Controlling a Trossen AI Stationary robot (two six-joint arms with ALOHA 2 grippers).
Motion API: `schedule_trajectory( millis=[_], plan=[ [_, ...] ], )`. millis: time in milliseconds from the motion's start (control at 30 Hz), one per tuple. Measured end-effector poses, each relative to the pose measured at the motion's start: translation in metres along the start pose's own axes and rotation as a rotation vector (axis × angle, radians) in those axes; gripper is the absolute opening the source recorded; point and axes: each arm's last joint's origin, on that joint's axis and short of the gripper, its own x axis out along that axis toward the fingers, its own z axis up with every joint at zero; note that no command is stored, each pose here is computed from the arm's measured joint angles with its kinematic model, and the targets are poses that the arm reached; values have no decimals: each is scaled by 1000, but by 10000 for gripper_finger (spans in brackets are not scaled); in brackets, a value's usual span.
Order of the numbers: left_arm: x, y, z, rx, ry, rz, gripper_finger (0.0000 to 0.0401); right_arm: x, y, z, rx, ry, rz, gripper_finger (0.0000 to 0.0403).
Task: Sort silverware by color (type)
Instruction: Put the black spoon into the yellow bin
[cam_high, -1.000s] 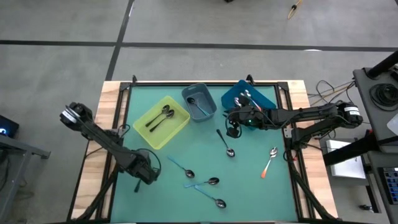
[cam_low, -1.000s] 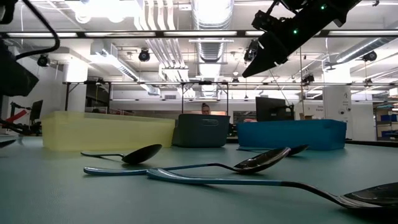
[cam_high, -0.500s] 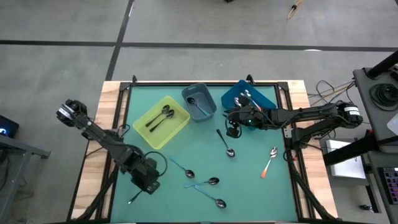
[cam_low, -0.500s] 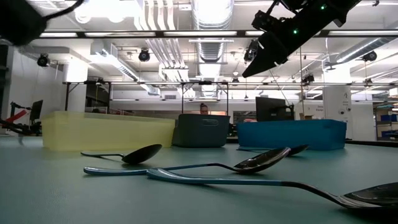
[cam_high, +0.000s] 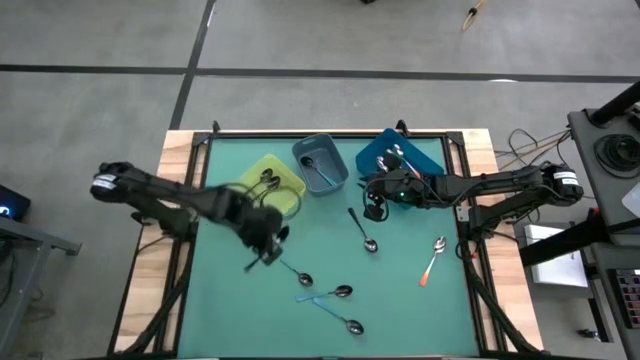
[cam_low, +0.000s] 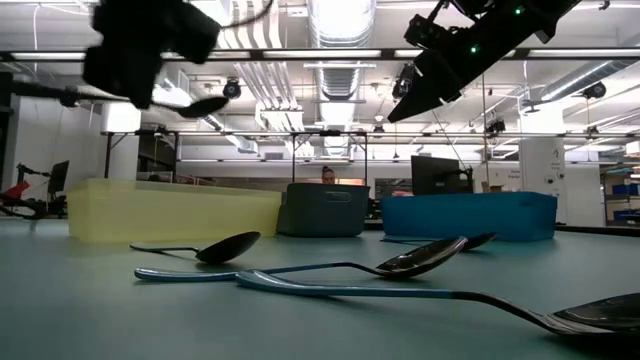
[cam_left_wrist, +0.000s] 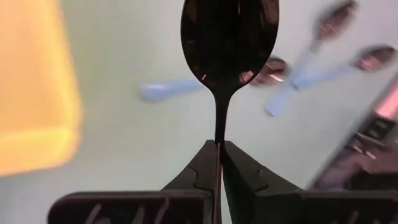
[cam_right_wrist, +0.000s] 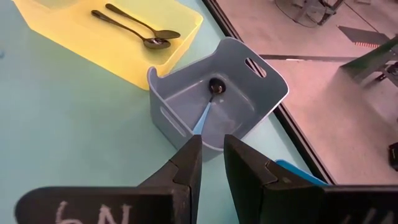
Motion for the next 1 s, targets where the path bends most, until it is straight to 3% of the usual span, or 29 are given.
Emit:
schedule_trajectory(
  millis=[567,767,1000],
  plan=[
    [-17,99,85,40,-67,139,0,0,0,0,-2,0,0,59],
    [-8,127,103,53,-22,190,0,0,0,0,-8,0,0,59],
    [17,140,114,57,55,288,0,0,0,0,-14,0,0,59]
  ],
)
